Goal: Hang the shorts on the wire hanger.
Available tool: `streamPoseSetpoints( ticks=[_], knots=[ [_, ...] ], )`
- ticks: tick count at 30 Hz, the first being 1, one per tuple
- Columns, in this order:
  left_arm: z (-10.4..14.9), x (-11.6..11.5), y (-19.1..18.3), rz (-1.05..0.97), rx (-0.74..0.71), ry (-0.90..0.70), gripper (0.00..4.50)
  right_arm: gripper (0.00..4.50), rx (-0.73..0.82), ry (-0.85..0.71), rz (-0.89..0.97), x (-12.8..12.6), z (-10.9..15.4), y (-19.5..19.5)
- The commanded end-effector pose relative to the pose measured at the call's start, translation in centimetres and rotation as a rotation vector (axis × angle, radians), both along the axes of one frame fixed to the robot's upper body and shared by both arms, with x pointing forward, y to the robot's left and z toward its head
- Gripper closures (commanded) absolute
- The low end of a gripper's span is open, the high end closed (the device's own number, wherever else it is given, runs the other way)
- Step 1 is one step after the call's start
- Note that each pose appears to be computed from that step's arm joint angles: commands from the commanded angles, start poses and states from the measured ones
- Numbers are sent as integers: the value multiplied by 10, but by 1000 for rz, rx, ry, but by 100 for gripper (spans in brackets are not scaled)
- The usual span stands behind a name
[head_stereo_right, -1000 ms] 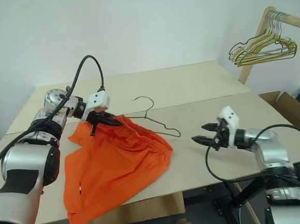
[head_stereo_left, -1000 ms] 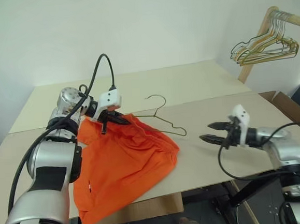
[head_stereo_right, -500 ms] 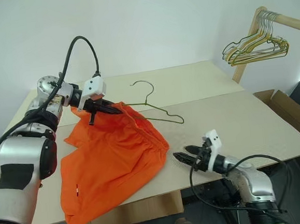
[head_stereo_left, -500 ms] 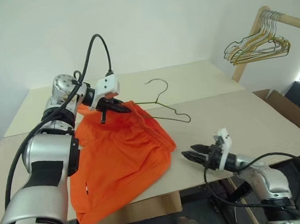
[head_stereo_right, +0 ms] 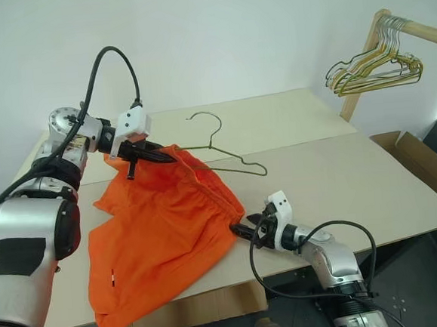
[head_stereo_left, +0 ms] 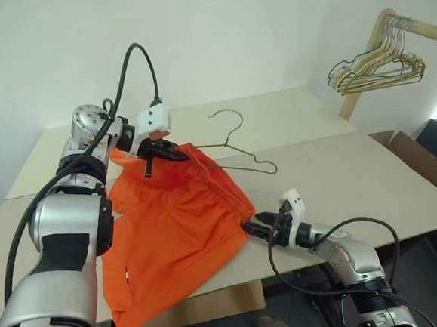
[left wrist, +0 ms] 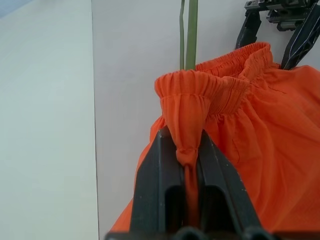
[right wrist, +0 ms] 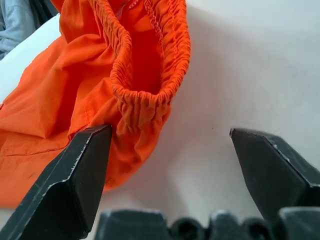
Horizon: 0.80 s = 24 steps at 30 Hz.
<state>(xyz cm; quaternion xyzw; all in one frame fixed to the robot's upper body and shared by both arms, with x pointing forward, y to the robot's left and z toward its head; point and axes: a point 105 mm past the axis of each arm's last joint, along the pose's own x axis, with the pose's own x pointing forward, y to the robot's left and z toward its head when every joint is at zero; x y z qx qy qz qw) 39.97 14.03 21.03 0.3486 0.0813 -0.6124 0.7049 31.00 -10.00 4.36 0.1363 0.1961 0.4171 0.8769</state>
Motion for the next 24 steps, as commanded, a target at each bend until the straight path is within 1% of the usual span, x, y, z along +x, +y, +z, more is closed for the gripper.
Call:
streamPoseSetpoints(
  ticks=[1, 5, 8, 16, 17, 19, 24],
  knots=[
    [28, 2, -6, -20, -52, -103, 450, 15, 74, -51, 44, 5, 21, 9],
    [29, 3, -6, -14, -61, -109, 450, 15, 122, -35, 53, 7, 25, 14],
    [28, 3, -6, -11, -62, -108, 450, 74, 109, -4, 60, 9, 20, 20],
    [29, 4, -1, 6, -73, -112, 450, 354, 72, 13, 28, 12, 13, 15],
    [31, 3, 0, 9, -80, -114, 450, 397, 69, 11, 17, 13, 14, 12],
    [33, 3, 2, 9, -96, -110, 450, 447, 70, 7, 5, 15, 16, 8],
    [40, -4, 9, -19, -171, -83, 450, 447, 55, -16, -29, 23, 26, -11]
  ],
)
